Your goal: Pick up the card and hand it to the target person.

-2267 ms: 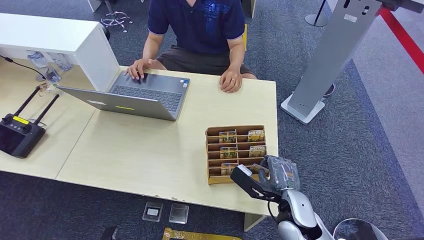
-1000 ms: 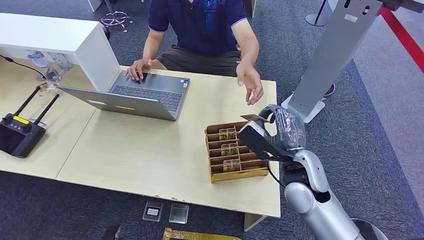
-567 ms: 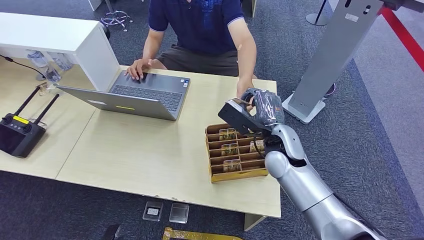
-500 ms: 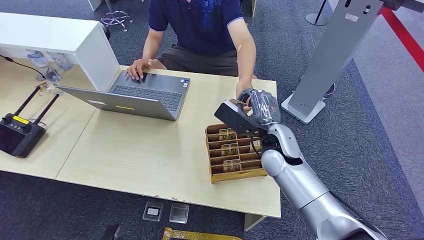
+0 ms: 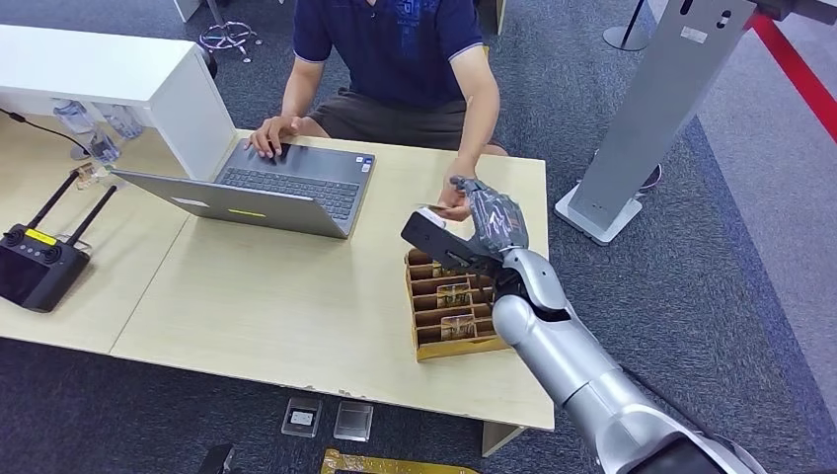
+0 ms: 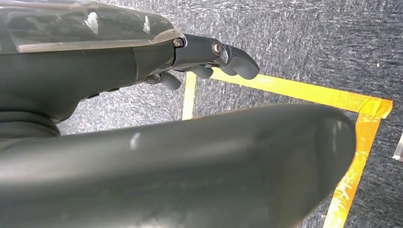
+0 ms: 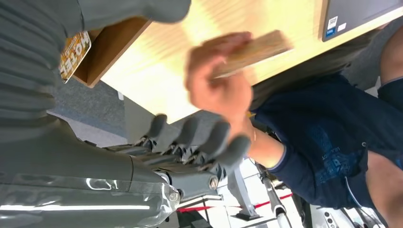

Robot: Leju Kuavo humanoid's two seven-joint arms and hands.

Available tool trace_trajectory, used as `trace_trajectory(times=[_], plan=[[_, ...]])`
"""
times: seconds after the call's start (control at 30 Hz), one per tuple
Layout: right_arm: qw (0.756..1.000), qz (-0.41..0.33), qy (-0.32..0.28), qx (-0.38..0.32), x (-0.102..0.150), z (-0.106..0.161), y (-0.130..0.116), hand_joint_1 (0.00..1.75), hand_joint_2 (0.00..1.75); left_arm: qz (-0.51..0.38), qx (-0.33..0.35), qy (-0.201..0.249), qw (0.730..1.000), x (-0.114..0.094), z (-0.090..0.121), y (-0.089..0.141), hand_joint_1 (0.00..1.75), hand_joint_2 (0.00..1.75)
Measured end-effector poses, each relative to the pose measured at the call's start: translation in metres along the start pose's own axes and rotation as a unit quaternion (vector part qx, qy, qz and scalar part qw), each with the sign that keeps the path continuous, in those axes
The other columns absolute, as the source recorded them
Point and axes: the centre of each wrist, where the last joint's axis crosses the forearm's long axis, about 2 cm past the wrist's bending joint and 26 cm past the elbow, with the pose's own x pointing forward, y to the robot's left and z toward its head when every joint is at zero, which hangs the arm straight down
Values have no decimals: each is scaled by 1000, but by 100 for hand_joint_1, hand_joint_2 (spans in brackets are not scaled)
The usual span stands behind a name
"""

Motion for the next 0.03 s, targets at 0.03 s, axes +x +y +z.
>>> trace_trajectory(times=[0.03], plan=[[1000,0,0,1,0,0,0,0,175,0,0,0,1000,0,0,0,0,0]])
